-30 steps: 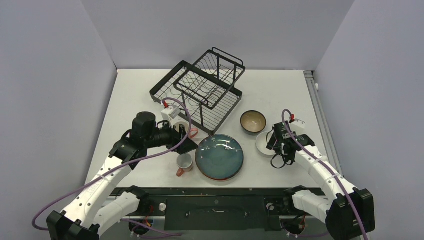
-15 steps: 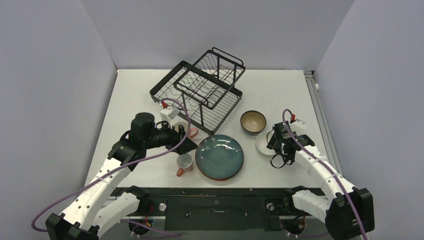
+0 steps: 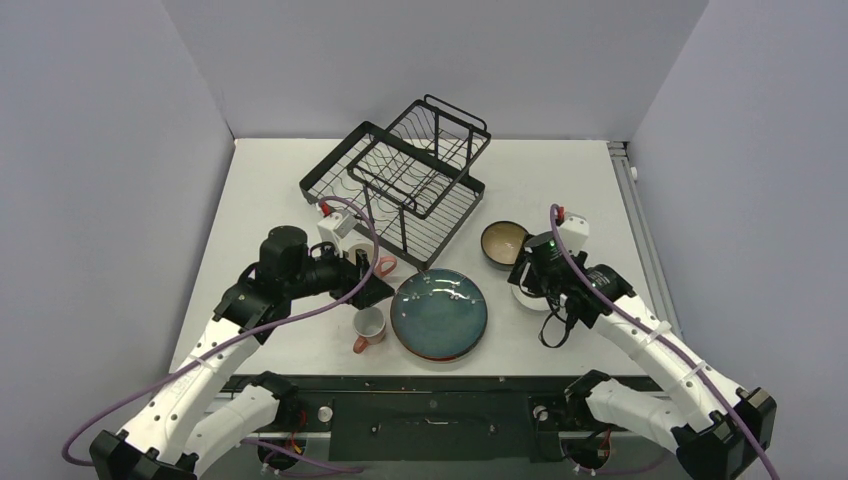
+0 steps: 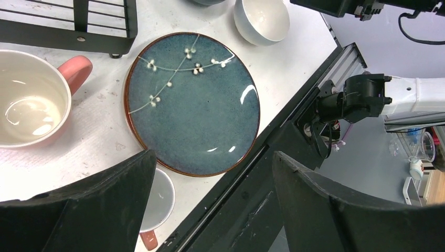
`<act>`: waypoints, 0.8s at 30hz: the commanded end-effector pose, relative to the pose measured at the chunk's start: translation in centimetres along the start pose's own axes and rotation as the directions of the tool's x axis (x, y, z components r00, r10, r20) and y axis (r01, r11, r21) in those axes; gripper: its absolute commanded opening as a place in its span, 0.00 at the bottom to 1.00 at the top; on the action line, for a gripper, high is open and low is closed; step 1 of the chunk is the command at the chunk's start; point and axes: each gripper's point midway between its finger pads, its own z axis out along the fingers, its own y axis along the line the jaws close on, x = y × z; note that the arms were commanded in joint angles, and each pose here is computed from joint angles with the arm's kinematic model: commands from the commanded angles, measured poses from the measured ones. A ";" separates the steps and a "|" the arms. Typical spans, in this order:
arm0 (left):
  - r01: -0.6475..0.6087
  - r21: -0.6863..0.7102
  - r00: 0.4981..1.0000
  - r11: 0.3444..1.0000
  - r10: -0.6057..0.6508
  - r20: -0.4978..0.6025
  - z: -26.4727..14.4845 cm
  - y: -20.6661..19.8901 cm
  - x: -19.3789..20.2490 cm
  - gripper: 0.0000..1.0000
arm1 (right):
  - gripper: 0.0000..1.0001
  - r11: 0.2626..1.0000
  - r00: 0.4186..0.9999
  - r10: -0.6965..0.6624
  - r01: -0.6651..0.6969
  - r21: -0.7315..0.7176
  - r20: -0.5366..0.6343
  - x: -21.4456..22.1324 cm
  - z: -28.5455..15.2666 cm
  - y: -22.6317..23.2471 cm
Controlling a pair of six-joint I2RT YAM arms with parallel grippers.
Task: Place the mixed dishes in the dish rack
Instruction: Move the cup to the center of the board.
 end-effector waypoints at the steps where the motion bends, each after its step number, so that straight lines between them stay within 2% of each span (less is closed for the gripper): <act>1: -0.042 0.001 0.998 0.999 0.042 0.037 -0.3 -0.2 -0.8 0.79 | 0.67 0.997 0.999 -0.027 0.028 -0.078 0.024 -0.6 -1.3 2.8; 4: -0.043 -0.001 0.998 0.999 0.043 0.040 -0.4 -0.2 -0.8 0.79 | 0.63 0.982 0.998 -0.065 0.065 -0.176 0.004 0.4 -1.7 5.4; 12: -0.034 -0.001 0.999 0.999 0.034 0.026 -0.2 -0.1 -0.5 0.79 | 0.54 0.945 0.981 -0.181 0.153 -0.290 -0.074 4.2 -1.2 9.6; 24: -0.006 -0.014 1.000 1.000 0.006 -0.003 0.6 0.4 0.1 0.79 | 0.50 0.927 0.949 -0.286 0.239 -0.289 -0.132 7.5 1.2 10.4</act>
